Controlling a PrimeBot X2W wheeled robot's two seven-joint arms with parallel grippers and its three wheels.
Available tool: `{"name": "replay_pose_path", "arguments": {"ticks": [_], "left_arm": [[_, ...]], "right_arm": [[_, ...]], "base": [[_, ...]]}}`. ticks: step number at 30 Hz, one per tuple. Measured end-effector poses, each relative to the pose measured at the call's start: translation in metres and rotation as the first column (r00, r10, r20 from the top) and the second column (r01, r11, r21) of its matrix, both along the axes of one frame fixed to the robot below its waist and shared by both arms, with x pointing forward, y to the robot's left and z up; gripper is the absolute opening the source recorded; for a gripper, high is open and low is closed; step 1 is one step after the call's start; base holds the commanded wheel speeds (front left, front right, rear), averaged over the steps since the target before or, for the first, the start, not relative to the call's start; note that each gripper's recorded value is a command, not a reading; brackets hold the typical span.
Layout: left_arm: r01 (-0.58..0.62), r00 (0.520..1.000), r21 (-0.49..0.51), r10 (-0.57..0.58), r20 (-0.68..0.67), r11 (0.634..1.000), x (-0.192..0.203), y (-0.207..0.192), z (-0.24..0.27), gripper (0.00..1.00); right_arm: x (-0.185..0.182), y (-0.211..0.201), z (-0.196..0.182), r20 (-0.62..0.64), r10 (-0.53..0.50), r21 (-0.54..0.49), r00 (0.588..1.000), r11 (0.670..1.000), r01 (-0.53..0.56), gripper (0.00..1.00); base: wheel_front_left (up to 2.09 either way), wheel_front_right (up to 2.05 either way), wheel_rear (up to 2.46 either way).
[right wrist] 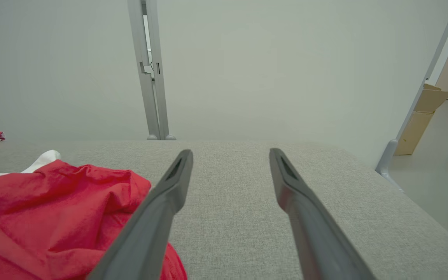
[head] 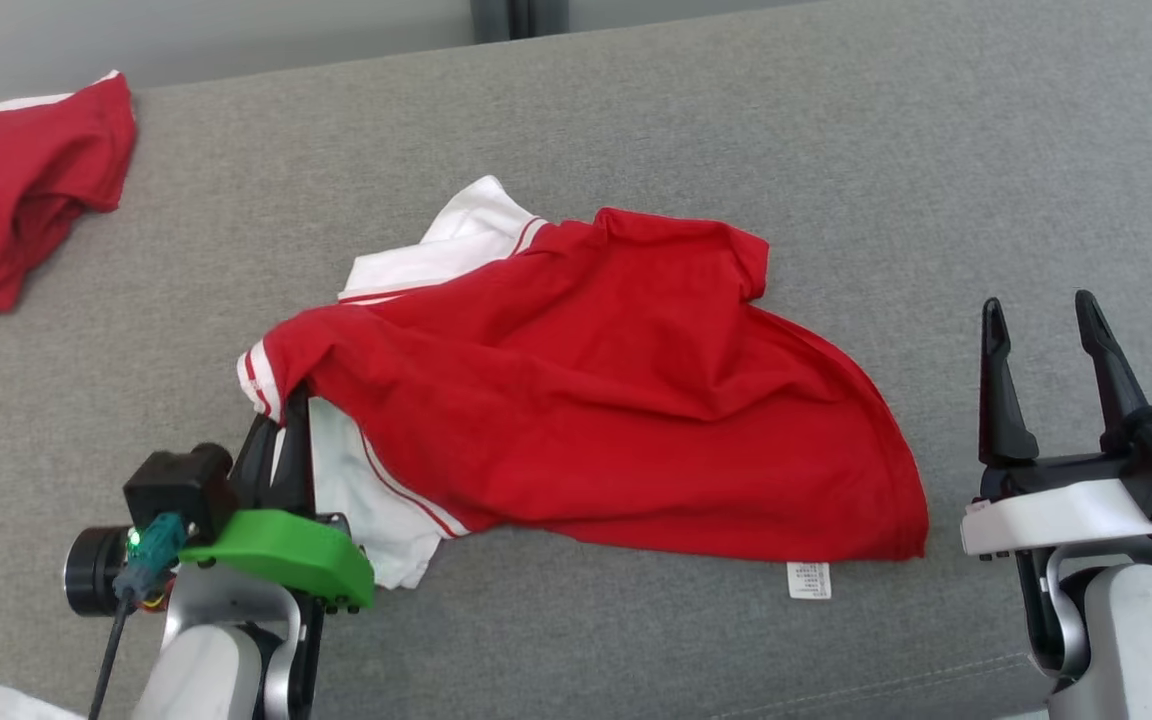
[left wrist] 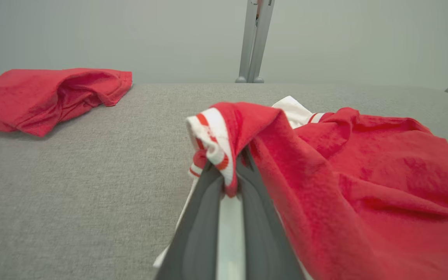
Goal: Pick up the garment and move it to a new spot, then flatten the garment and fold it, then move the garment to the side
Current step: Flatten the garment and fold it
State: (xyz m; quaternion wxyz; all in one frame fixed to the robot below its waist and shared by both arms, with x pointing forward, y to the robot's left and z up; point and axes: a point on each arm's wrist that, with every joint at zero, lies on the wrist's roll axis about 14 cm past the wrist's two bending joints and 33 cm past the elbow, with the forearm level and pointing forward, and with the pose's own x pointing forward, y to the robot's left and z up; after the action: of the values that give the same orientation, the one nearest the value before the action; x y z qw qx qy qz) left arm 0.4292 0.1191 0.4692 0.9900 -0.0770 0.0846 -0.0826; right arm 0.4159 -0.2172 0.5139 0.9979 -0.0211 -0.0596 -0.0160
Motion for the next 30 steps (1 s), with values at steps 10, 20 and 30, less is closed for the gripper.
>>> {"name": "replay_pose_path", "arguments": {"ticks": [10, 20, 30], "left_arm": [[0.036, 0.994, 0.015, -0.034, -0.107, 0.999, 0.048, -0.021, -0.055, 0.2], [0.001, 0.999, -0.021, -0.002, -0.054, 1.0, 0.059, -0.022, -0.056, 1.0], [-0.127, 0.992, -0.036, 0.126, -0.023, 0.991, 0.022, 0.025, -0.044, 1.0]], "right_arm": [[-0.011, -0.036, -0.011, -0.04, -0.102, -0.028, 0.994, 0.994, 0.101, 1.0], [-0.006, -0.025, -0.019, -0.062, -0.073, -0.02, 0.995, 0.997, 0.072, 1.0], [0.004, 0.012, -0.022, -0.069, 0.036, -0.015, 0.997, 0.999, -0.037, 1.0]], "base": [[0.0, 0.0, 0.0], [0.0, 0.0, 0.0], [0.0, 0.0, 0.0]]}}
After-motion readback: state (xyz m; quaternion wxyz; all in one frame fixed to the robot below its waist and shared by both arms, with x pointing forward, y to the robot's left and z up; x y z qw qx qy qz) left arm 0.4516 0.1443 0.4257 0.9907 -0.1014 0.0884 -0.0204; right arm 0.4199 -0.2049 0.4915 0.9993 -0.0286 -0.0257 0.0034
